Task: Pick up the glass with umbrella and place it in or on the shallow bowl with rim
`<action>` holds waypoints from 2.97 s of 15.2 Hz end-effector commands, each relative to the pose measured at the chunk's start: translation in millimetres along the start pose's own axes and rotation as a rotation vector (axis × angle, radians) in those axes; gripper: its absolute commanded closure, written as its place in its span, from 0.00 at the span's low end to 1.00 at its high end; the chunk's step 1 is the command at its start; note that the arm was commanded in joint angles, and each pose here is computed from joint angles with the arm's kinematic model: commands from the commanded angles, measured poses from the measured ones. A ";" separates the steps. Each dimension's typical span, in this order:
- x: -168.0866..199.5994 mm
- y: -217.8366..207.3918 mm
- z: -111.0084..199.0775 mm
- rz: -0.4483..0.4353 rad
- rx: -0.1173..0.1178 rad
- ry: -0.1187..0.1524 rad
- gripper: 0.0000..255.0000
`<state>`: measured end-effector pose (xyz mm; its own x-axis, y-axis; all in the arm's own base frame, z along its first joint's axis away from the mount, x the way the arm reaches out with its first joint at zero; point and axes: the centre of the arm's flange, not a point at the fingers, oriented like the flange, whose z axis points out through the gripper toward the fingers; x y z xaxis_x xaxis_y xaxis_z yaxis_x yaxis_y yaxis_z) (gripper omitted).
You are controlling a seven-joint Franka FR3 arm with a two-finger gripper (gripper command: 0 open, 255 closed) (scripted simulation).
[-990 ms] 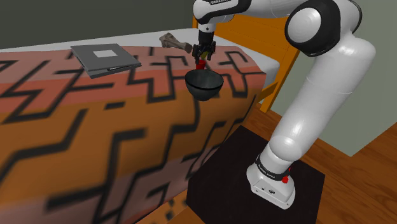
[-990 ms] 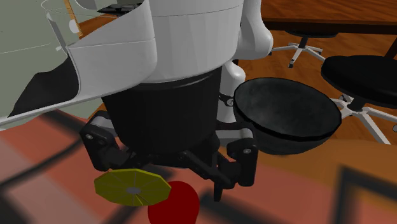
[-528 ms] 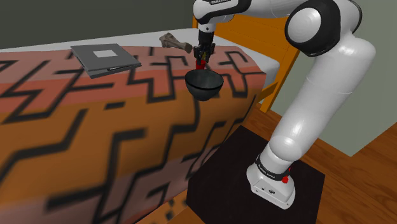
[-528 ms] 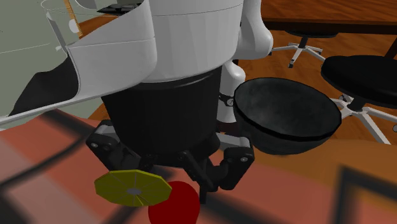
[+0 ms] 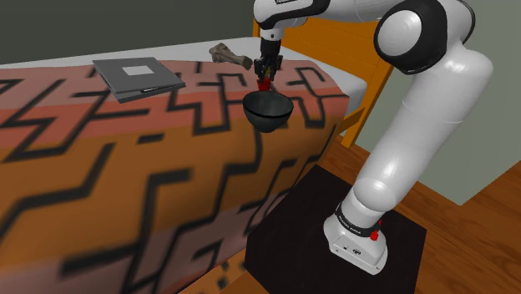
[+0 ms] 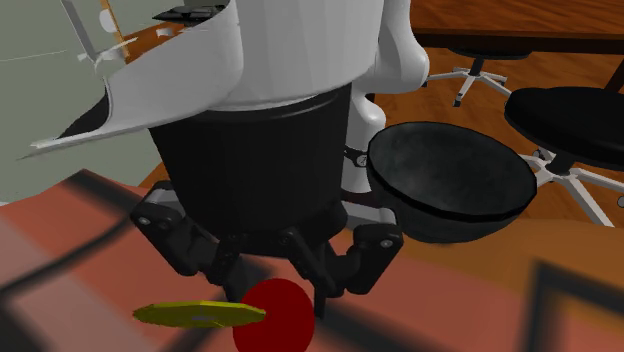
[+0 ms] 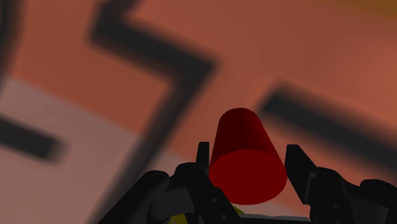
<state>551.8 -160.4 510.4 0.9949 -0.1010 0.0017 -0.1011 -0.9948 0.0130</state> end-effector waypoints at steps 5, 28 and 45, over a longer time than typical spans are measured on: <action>-0.2 0.7 -30.5 0.000 0.000 0.000 1.00; 0.0 2.3 -152.0 0.000 0.000 0.000 1.00; -135.7 -123.0 -165.5 0.000 0.000 0.000 1.00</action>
<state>437.2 -32.2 675.9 0.9950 -0.0999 0.0018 -0.1000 -0.9949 0.0119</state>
